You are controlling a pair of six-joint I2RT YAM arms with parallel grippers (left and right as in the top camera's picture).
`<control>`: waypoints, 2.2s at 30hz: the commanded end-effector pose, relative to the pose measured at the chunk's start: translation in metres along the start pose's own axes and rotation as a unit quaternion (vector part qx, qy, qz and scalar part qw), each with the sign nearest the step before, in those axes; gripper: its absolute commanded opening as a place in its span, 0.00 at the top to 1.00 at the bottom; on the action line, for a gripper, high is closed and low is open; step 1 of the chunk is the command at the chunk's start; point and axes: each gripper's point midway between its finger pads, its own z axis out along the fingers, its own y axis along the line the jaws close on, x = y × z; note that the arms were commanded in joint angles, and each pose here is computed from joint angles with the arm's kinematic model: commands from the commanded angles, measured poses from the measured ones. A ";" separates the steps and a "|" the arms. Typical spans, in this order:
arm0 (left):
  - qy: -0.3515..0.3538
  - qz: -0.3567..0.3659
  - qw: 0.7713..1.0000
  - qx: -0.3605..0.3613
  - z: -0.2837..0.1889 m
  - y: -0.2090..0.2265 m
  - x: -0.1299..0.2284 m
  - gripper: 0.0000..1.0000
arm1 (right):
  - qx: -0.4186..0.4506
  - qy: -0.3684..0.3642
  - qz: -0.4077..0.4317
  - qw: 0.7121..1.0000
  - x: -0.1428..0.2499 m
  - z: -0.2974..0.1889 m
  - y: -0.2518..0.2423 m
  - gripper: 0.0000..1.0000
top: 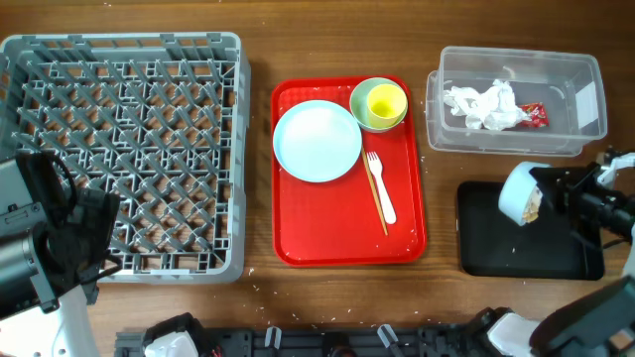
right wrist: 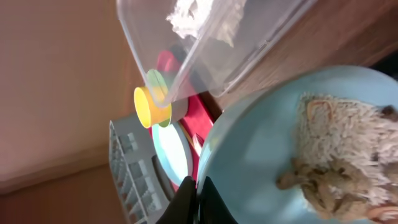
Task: Sort waste into correct bins and load items into the dishwasher rack
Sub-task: 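Carry the bowl to the black tray and tip the rice out, then return the empty bowl to the red tray and release it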
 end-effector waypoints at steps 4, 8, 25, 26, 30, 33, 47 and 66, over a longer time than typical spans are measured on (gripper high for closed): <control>-0.002 0.001 1.000 0.003 -0.002 0.000 -0.001 0.00 | -0.082 0.051 0.097 0.991 -0.003 0.023 -0.025 0.96; -0.003 0.001 1.000 0.003 -0.002 0.000 -0.001 0.00 | -0.125 0.032 0.133 0.983 -0.004 0.000 -0.027 0.96; -0.003 0.001 1.000 0.003 -0.002 0.000 -0.001 0.00 | -0.174 -0.017 0.207 0.962 -0.019 -0.031 -0.032 0.96; -0.003 0.001 1.000 0.003 -0.002 0.000 -0.001 0.00 | -0.170 -0.015 0.207 0.963 -0.018 -0.031 -0.033 0.96; -0.003 0.001 1.000 0.003 -0.002 0.000 -0.001 0.00 | -0.194 -0.023 0.206 0.959 -0.023 -0.034 -0.027 0.96; -0.002 0.001 1.000 0.003 -0.002 0.000 -0.001 0.00 | -0.173 -0.027 0.237 0.955 -0.032 -0.032 -0.037 0.96; -0.002 0.001 1.000 0.003 -0.002 0.000 -0.001 0.00 | -0.208 -0.031 0.200 0.957 -0.020 -0.042 -0.026 0.96; -0.003 0.001 1.000 0.003 -0.002 0.000 -0.001 0.00 | 0.067 0.124 -0.268 0.953 0.184 0.010 0.079 0.96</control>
